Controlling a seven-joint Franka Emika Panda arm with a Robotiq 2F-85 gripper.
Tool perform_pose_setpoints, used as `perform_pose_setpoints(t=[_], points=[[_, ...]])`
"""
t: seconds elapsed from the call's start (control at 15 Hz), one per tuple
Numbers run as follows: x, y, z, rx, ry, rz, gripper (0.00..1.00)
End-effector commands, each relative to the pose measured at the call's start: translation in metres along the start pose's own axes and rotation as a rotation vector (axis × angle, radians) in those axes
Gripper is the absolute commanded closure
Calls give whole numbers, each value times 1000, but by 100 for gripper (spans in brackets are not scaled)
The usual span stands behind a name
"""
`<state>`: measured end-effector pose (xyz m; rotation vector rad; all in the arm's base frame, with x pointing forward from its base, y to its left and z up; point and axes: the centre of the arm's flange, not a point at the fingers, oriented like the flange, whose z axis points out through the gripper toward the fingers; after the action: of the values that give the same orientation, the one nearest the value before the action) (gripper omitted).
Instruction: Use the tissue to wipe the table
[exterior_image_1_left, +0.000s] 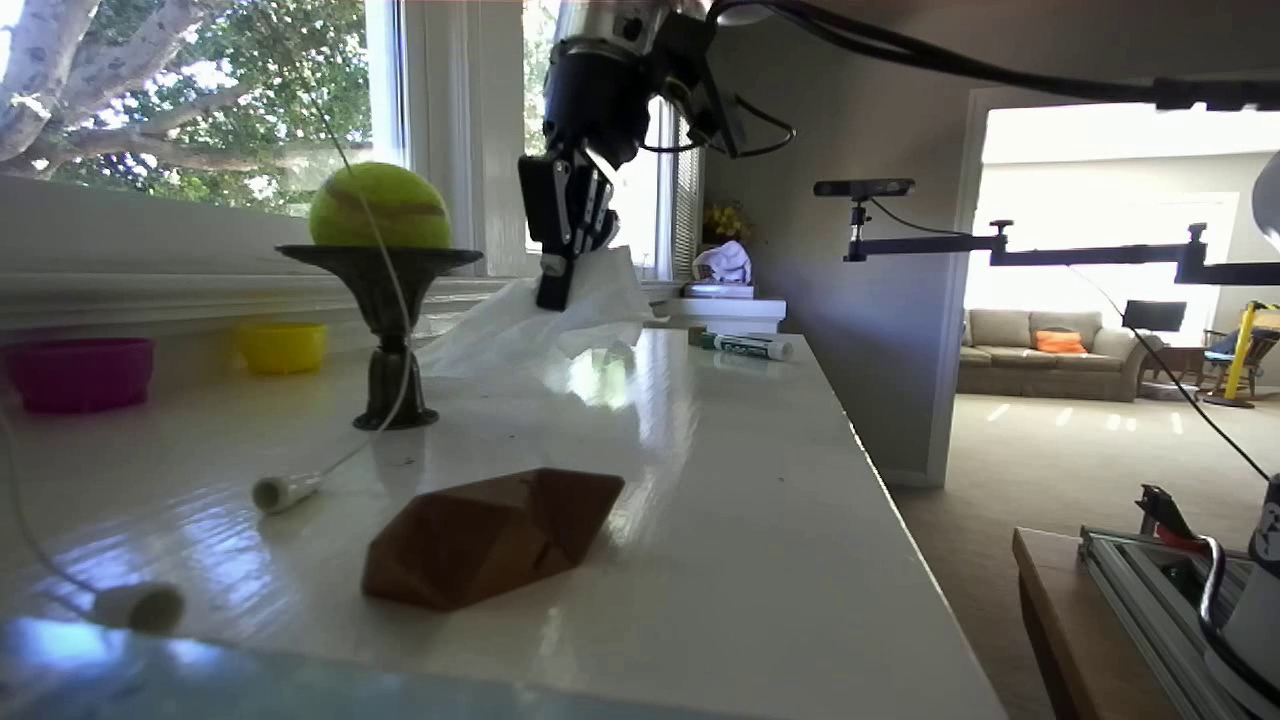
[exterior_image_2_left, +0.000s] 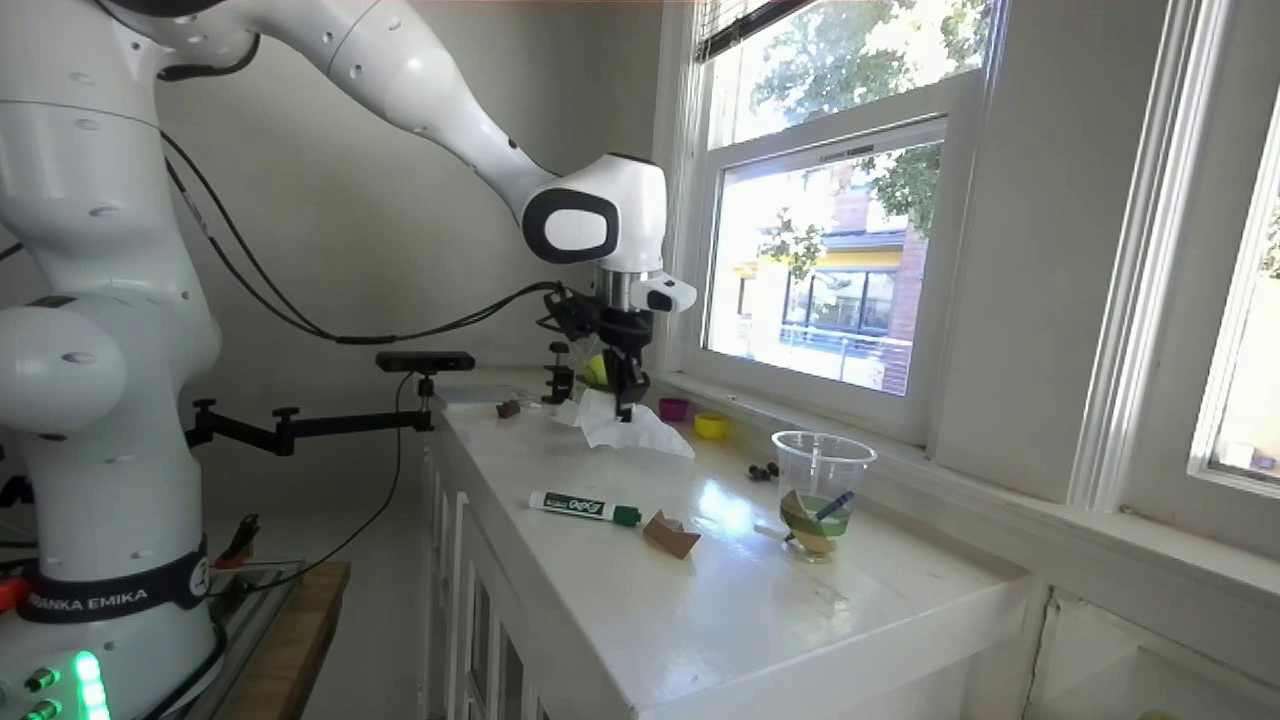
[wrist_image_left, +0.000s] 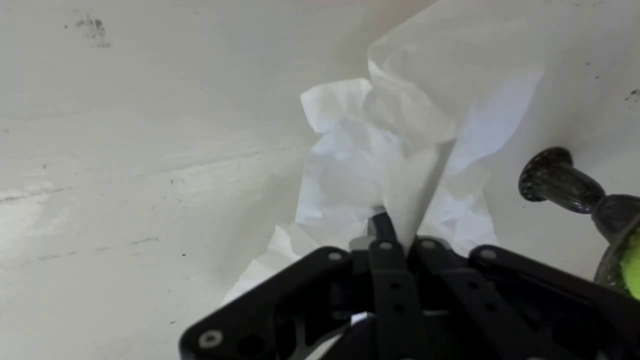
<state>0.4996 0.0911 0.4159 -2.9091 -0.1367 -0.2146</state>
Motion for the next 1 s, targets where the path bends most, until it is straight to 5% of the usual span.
perform_pose_setpoints(t=[0.0, 0.93], points=[[1, 1, 9, -1, 102, -47, 100], [13, 33, 58, -45, 127, -23, 100]])
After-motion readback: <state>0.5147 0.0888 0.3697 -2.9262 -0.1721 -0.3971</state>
